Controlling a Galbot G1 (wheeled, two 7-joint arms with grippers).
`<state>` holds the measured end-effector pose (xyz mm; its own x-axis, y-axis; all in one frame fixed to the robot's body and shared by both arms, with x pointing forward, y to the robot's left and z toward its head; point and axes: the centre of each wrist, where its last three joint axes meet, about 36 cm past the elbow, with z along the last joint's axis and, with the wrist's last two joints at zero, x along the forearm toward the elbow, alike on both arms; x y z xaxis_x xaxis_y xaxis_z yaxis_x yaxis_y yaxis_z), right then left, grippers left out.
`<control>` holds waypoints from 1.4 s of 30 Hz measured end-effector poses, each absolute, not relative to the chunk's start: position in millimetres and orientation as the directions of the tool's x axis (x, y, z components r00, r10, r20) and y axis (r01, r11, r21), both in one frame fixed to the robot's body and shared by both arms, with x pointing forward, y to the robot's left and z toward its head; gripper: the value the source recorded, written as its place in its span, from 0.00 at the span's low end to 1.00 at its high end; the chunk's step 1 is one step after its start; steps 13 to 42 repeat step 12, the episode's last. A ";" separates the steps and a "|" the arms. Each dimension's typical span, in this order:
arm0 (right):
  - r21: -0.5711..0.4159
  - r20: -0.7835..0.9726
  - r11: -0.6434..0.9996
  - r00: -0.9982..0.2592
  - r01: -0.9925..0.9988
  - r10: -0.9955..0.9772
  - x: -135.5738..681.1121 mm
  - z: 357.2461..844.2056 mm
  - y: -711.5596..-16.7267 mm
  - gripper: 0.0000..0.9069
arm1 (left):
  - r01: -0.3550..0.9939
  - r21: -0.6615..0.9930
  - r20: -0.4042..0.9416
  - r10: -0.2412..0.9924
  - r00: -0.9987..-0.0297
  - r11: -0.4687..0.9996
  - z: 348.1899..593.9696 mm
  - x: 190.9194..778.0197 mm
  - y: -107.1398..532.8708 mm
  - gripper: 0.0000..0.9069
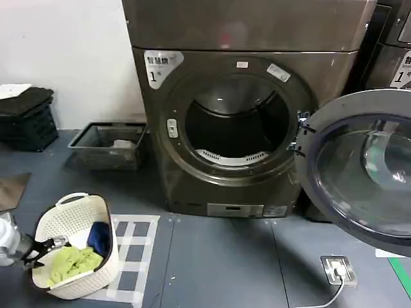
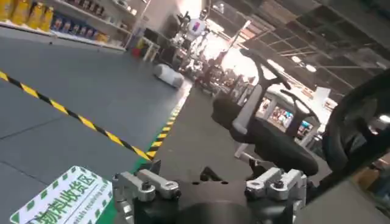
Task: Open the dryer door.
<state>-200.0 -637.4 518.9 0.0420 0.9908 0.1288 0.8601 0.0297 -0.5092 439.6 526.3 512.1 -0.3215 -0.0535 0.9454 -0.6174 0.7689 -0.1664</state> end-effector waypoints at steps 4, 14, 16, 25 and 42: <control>-0.508 0.130 0.035 0.037 0.861 0.991 -198.8 518.3 -637.3 1.00 | -0.619 -0.167 0.945 -0.054 -0.322 0.768 512.1 439.7 526.9 1.00; -0.505 0.132 0.042 0.029 0.862 0.991 -195.8 516.7 -637.0 1.00 | -0.621 -0.164 0.946 -0.057 -0.320 0.767 511.0 439.5 527.7 1.00; -0.505 0.132 0.042 0.029 0.862 0.991 -195.8 516.7 -637.0 1.00 | -0.621 -0.164 0.946 -0.057 -0.320 0.767 511.0 439.5 527.7 1.00; -0.505 0.132 0.042 0.029 0.862 0.991 -195.8 516.7 -637.0 1.00 | -0.621 -0.164 0.946 -0.057 -0.320 0.767 511.0 439.5 527.7 1.00; -0.505 0.132 0.042 0.029 0.862 0.991 -195.8 516.7 -637.0 1.00 | -0.621 -0.164 0.946 -0.057 -0.320 0.767 511.0 439.5 527.7 1.00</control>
